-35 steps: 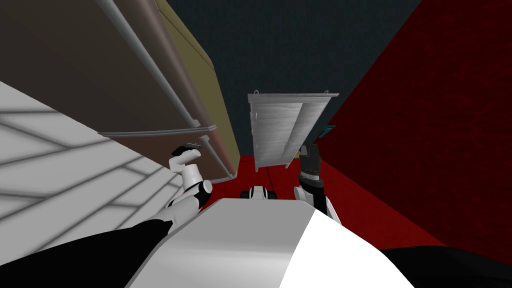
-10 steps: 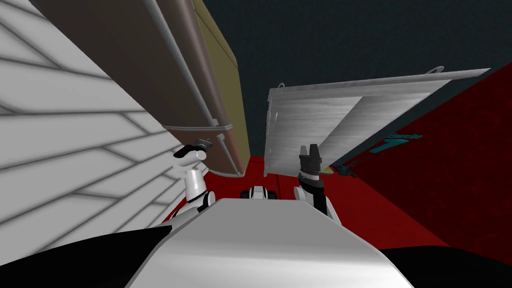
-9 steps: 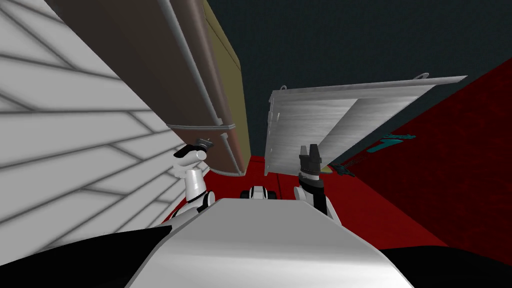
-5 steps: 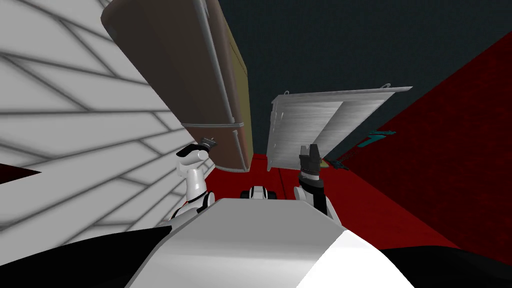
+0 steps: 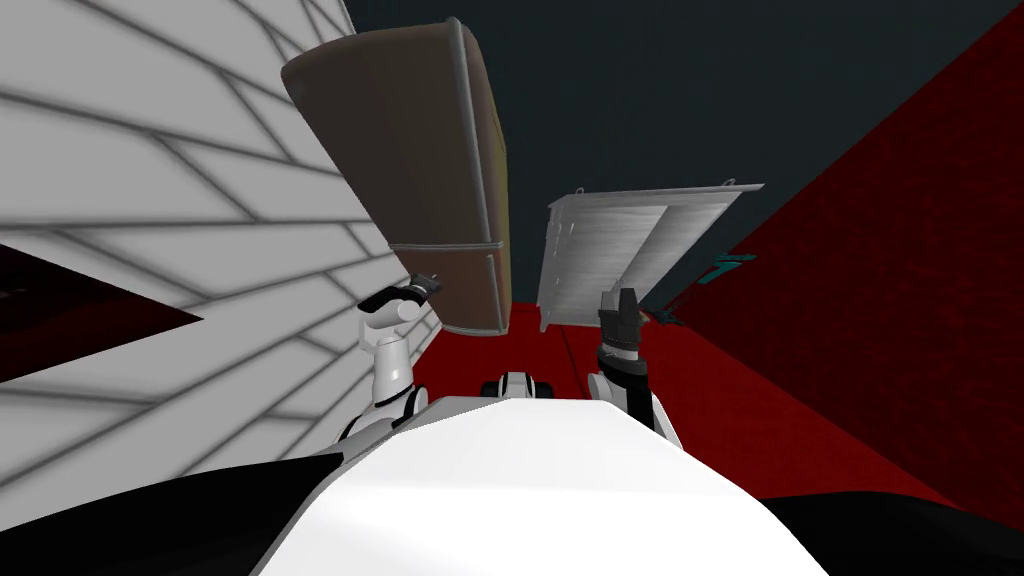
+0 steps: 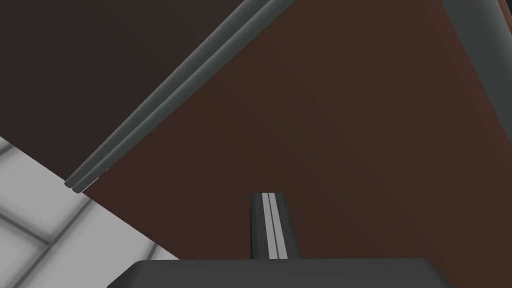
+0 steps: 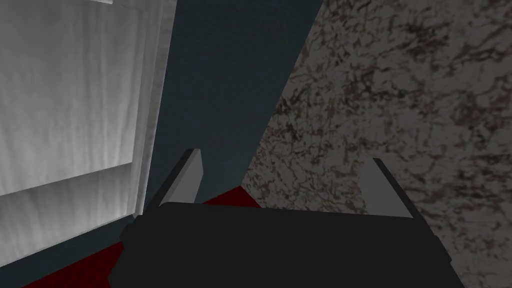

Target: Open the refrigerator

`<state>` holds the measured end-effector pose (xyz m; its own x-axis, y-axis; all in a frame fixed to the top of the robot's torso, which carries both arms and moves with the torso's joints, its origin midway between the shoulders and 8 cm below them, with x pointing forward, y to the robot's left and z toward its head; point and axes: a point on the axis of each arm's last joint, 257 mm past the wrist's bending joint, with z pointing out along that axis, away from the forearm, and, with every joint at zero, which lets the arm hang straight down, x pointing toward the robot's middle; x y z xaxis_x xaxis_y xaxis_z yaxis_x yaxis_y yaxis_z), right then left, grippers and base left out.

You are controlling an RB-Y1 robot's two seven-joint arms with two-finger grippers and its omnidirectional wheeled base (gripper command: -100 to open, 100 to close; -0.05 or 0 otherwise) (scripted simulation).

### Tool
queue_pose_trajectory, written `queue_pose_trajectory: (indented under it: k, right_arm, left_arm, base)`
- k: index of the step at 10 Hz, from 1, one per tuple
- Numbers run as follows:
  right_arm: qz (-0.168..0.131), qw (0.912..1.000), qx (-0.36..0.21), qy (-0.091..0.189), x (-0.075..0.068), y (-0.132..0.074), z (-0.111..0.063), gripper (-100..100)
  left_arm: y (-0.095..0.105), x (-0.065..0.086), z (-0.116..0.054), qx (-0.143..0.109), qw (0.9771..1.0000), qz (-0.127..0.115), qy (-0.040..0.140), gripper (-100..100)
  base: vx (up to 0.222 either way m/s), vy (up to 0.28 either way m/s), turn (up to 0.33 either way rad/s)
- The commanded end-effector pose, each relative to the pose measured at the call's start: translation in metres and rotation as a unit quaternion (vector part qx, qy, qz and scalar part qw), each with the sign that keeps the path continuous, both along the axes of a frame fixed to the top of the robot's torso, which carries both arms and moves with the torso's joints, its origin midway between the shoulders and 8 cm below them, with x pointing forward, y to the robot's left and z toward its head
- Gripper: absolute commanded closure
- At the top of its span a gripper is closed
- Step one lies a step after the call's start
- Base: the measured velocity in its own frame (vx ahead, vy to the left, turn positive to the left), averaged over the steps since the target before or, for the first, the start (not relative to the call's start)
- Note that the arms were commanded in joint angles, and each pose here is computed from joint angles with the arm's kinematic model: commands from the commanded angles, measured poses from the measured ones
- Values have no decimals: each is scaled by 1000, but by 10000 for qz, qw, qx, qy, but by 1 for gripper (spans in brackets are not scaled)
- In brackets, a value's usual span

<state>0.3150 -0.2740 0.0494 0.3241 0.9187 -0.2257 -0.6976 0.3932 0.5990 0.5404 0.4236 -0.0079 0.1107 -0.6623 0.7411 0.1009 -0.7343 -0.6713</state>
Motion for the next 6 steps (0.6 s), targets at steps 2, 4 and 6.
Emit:
queue_pose_trajectory:
  k: [2,4,6]
  right_arm:
    - [0,10000,2,0,0,0,0,0]
    - [-1,10000,4,0,0,0,0,0]
    - [-1,10000,4,0,0,0,0,0]
  left_arm:
    - [-4,1,-1,-59,10000,-67,29,-100]
    - [-3,2,-1,-105,9999,-57,49,-100]
    - [-2,5,-3,-194,9998,-40,92,-100]
  base:
    - [-18,13,-18]
    - [176,-149,-24]
    - [185,-186,-41]
